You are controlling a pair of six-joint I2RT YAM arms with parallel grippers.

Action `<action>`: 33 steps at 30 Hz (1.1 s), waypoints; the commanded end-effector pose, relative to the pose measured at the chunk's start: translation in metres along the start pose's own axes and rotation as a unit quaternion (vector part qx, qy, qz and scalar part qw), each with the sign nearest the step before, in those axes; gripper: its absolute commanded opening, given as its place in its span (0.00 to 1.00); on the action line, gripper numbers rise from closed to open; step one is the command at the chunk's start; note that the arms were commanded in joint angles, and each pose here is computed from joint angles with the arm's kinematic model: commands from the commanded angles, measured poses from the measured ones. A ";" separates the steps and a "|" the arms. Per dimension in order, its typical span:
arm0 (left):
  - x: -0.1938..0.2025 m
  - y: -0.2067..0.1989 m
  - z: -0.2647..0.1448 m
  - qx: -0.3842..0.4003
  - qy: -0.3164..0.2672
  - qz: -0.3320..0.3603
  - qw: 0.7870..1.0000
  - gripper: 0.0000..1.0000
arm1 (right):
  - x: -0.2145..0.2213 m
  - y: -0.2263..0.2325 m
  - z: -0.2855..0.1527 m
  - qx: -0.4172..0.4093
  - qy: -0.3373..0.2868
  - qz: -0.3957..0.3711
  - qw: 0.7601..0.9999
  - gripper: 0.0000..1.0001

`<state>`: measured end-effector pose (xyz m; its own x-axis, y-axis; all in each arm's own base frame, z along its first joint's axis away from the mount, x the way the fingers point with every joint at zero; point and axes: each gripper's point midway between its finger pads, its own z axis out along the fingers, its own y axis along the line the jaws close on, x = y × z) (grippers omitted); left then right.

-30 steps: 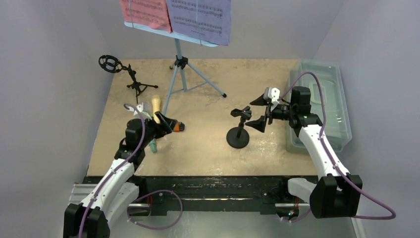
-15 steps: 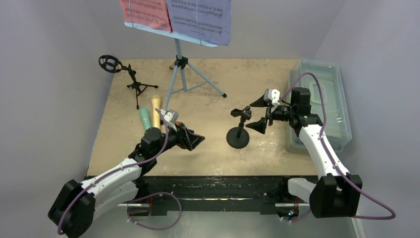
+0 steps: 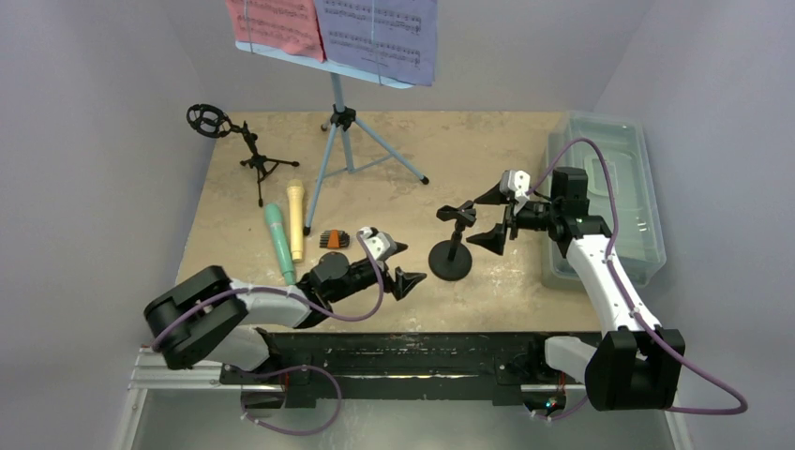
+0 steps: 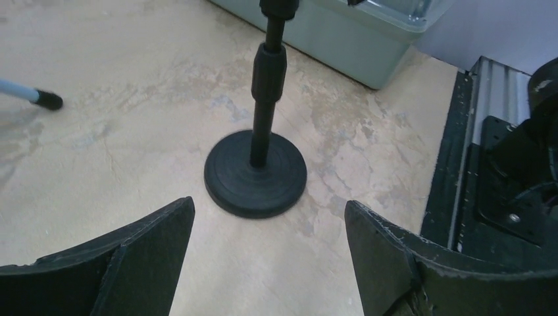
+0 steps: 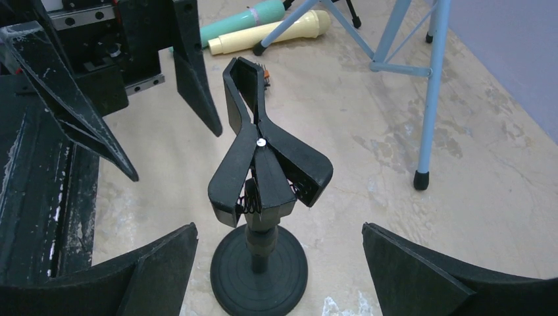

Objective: Pack up the instrument practice props
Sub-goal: Pick up the microphone stand at the center of the board.

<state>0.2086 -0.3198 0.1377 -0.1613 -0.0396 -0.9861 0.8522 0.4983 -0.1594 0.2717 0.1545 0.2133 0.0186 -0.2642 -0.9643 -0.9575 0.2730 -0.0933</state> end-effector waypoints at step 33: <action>-0.076 -0.023 0.118 0.100 -0.174 0.060 0.978 0.42 | 0.023 -0.018 -0.009 0.011 0.039 -0.012 0.999 0.99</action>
<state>0.2648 -0.4256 0.1791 0.0639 -0.1929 -0.9791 0.9278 0.3729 -0.0129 0.2799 0.1373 0.1842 -0.0201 -0.3336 -0.9425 -0.9549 0.2857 -0.0808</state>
